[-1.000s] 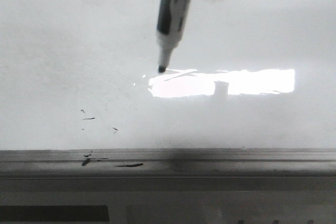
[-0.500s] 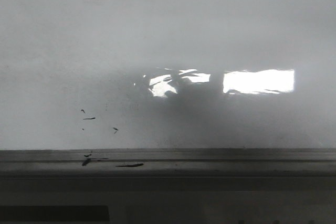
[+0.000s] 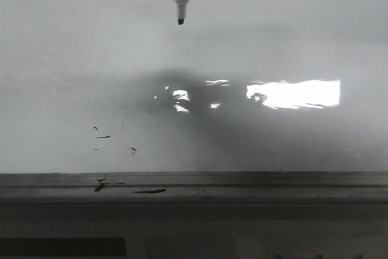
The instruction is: Write number 7 on whiteboard
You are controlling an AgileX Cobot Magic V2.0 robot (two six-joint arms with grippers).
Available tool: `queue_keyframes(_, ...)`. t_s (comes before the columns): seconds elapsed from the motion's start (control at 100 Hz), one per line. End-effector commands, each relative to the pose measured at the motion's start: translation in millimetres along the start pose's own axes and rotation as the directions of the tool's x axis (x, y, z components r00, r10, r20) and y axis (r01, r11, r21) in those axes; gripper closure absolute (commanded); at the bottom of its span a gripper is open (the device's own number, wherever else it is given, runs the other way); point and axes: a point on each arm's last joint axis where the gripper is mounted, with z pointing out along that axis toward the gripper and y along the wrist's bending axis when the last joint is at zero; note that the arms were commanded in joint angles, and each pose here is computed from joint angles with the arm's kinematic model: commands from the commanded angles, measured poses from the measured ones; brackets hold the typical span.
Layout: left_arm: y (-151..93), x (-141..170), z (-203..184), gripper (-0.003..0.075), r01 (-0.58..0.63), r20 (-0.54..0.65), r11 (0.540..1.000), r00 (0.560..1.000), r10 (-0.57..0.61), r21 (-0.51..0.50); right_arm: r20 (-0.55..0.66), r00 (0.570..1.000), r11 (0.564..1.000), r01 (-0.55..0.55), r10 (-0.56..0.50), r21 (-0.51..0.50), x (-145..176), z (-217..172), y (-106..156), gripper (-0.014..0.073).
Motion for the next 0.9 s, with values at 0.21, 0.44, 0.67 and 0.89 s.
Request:
queue_keyframes(0.21, -5, -8, 1, 0.0696, -0.02, 0.02, 1.0, 1.0, 0.019, 0.013, 0.04, 0.999, 1.0, 0.002, -0.003, 0.007, -8, 10, -7, 0.0637)
queue_keyframes(0.44, -7, -5, 1, 0.0696, -0.02, -0.005, 0.999, 1.0, 0.02, 0.039, 0.016, 1.0, 1.0, 0.02, -0.02, 0.005, -3, 14, -6, 0.0637)
queue_keyframes(0.67, -7, -5, 1, 0.0696, -0.02, -0.005, 0.999, 1.0, 0.02, 0.039, -0.011, 1.0, 0.999, 0.028, -0.028, 0.019, -1, 16, -7, 0.0637)
queue_keyframes(0.89, -7, -5, 1, 0.0696, -0.02, -0.006, 0.999, 1.0, 0.02, 0.04, -0.035, 0.999, 1.0, 0.024, -0.024, 0.014, 4, 20, -6, 0.0637)
